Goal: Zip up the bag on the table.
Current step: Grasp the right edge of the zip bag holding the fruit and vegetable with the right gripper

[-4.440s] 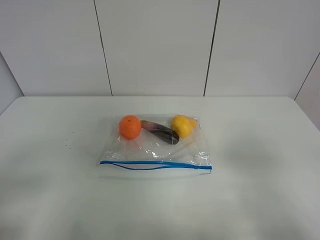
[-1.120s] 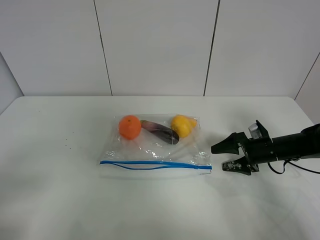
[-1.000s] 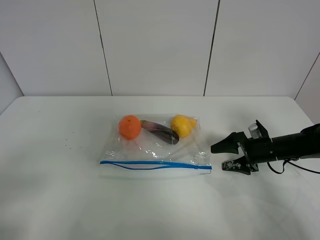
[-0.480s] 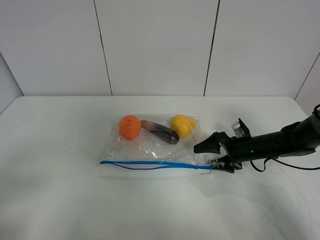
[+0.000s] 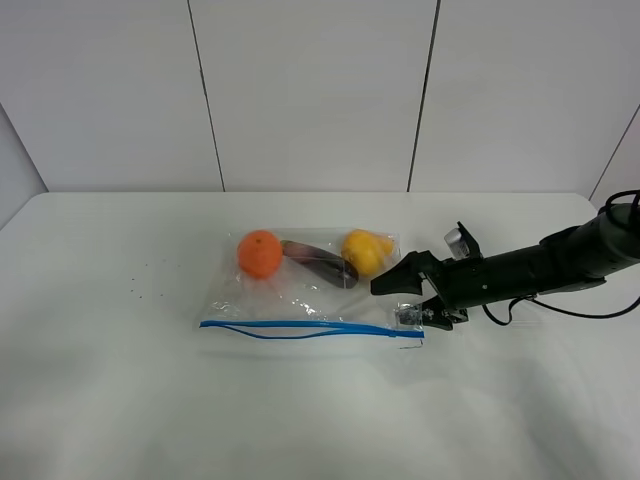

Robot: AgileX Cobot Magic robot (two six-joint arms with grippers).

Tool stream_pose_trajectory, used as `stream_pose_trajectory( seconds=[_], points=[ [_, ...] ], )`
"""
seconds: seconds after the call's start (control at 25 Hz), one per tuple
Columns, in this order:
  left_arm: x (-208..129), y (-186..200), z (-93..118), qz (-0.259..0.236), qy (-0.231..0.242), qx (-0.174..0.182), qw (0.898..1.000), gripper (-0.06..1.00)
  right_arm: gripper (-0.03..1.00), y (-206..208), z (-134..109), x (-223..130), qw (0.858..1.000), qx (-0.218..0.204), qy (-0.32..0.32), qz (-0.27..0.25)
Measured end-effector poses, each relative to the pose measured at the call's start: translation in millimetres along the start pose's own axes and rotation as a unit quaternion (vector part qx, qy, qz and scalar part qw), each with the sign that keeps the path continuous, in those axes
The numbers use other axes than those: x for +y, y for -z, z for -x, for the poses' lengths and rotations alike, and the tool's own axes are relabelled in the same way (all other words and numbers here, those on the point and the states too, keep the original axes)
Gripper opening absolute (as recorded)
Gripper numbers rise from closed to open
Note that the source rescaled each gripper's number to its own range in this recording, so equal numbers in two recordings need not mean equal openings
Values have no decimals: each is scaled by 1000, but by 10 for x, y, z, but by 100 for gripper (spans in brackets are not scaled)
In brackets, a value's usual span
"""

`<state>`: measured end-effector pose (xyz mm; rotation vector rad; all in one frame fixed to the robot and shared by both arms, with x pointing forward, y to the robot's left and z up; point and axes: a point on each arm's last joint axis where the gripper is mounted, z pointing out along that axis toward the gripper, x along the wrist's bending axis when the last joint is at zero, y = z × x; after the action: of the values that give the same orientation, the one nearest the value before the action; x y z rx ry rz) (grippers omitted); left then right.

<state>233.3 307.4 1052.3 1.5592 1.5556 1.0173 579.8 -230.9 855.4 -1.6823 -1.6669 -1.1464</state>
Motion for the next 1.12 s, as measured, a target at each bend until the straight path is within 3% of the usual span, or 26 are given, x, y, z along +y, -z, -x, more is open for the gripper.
stream_pose_trajectory(
  seconds=[0.4, 0.52, 0.8, 1.12],
  points=[
    [0, 0, 0, 0, 0, 0, 1000, 100, 98, 4, 30, -59, 999, -16, 2, -34],
    [0, 0, 0, 0, 0, 0, 1000, 100, 85, 5, 30, -61, 999, -17, 3, -35],
    [0, 0, 0, 0, 0, 0, 1000, 100, 33, 5, 31, -61, 999, -17, 3, -35],
    [0, 0, 0, 0, 0, 0, 1000, 100, 8, 5, 31, -61, 999, -17, 4, -35]
  ],
)
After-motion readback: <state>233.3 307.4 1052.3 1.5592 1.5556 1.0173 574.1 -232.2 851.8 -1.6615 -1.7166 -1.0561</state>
